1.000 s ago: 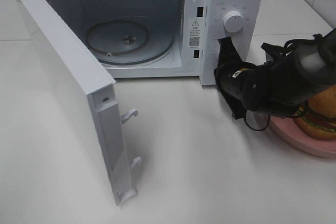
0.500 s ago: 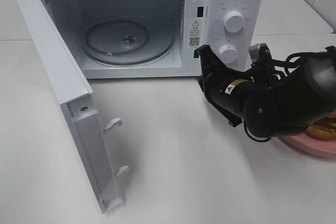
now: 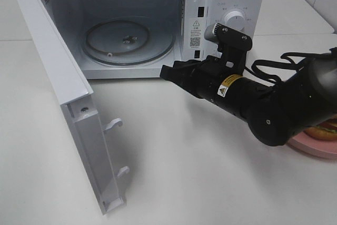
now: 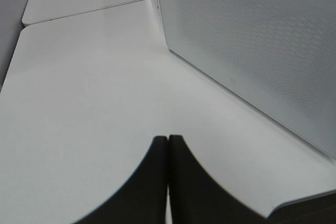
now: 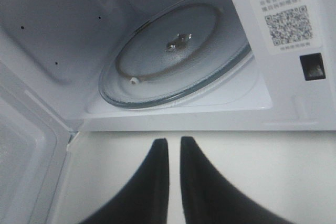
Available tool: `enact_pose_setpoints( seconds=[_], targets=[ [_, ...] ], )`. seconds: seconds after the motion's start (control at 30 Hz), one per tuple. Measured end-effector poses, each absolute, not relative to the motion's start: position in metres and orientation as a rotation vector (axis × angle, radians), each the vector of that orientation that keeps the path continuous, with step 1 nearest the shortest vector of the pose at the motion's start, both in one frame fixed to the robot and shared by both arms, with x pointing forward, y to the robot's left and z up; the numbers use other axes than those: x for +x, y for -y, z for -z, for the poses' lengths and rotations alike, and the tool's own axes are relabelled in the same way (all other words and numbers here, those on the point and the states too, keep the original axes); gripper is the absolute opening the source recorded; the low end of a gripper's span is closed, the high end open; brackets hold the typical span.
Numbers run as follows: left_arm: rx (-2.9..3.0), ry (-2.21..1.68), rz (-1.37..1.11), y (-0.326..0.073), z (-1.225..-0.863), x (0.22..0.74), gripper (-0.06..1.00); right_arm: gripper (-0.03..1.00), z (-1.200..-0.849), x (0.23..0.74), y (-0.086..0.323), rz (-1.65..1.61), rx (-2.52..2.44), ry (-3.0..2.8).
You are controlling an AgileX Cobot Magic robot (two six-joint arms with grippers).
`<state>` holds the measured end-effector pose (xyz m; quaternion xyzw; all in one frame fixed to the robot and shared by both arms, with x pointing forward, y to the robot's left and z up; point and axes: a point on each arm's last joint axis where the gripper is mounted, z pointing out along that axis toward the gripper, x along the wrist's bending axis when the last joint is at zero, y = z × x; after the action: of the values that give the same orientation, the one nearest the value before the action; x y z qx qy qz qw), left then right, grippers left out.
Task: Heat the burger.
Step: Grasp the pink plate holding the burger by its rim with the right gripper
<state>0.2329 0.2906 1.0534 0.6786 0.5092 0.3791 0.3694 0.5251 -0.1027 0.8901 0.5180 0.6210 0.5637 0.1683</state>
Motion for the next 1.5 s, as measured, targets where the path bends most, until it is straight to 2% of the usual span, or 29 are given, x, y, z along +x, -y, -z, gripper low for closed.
enact_pose_setpoints(
  seconds=[0.2,0.53,0.97,1.23,1.43,1.5],
  targets=[
    [1.742,-1.307,-0.973,-0.291,-1.053,0.233,0.00,0.09,-0.886,0.524,0.103,-1.485,1.329,-1.872],
    [1.742,-1.307,-0.973,-0.291,-1.053,0.233,0.00,0.11,-0.894,0.507,0.110,-1.079,1.043,-2.261],
    [1.742,-1.307,-0.973,-0.291,-1.053,0.233,0.00,0.14,-0.909,0.495,0.123,-0.725,1.115,-2.494],
    [1.742,-1.307,-0.973,-0.291,-1.053,0.233,0.00,0.17,-0.934,0.506,0.119,-0.415,1.231,-2.626],
    [1.742,-1.307,-0.973,-0.291,-1.053,0.233,0.00,0.25,-0.958,0.511,0.117,-0.251,1.489,-2.589],
    [1.742,-1.307,-0.973,-0.291,-1.053,0.233,0.00,0.32,-0.965,0.512,0.116,-0.229,1.582,-2.561]
  ],
)
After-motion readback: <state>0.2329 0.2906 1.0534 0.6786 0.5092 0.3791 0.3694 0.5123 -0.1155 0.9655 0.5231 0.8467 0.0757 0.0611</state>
